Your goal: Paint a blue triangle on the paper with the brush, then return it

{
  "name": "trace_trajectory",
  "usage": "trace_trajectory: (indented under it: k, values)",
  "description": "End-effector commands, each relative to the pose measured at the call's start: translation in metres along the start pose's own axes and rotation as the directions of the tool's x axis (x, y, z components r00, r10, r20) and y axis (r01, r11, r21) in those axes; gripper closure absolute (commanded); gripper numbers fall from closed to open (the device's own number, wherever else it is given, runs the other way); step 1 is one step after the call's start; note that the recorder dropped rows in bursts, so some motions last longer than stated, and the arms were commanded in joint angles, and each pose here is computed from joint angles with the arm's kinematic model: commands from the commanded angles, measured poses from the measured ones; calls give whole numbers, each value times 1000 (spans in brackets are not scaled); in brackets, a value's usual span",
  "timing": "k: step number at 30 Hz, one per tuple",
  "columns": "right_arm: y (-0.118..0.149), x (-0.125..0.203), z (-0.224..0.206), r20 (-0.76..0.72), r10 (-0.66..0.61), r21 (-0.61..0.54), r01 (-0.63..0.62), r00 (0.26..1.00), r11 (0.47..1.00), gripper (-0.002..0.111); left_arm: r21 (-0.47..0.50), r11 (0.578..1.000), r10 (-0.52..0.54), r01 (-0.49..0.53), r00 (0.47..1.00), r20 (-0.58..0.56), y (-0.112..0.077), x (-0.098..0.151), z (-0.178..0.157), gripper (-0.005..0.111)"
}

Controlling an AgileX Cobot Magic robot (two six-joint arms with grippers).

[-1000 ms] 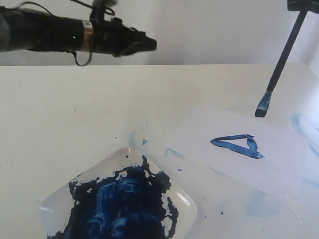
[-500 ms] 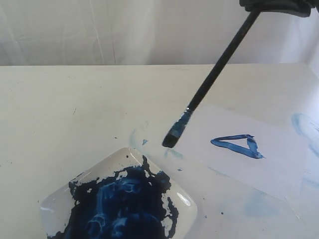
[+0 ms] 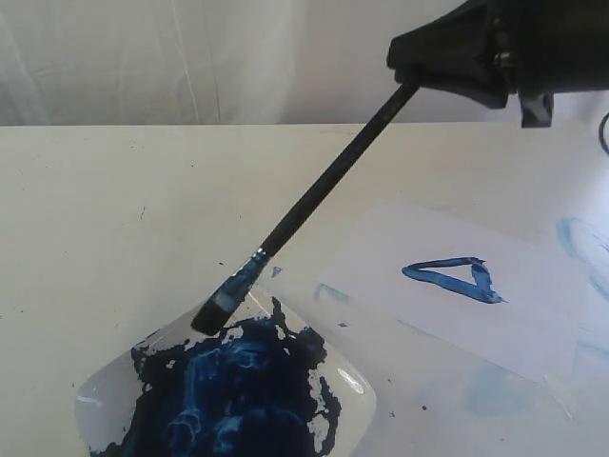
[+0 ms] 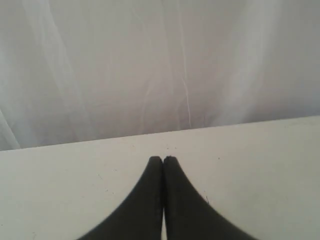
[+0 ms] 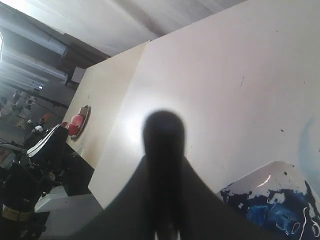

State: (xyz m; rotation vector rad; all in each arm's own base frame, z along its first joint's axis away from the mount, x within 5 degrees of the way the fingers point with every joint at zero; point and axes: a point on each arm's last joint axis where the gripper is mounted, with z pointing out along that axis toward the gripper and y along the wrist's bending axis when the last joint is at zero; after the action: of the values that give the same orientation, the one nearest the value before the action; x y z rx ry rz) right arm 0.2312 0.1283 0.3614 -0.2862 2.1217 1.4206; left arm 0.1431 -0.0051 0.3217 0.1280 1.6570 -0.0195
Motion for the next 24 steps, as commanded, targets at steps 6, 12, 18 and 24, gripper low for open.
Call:
trace_trajectory:
  k: [6, 12, 18, 24]
  values:
    - [-11, 20, 41, -20, 25, 48, -24, 999, 999, 108, -98, 994, 39, -41, 999, -22, 0, 12, -1, 107]
    - [-34, 31, 75, -110, 124, 63, -118, 986, 991, 108, -202, 979, 30, -34, 999, -20, 10, 12, -2, 107]
    - [-63, 38, 96, -162, 203, 118, -185, 966, 976, 108, -190, 982, -17, 14, 1000, -13, 9, 12, -2, 107]
    - [-93, 46, 115, -184, 328, 163, -300, 927, 940, 108, -173, 985, -17, 15, 1000, -14, 7, 13, -2, 107]
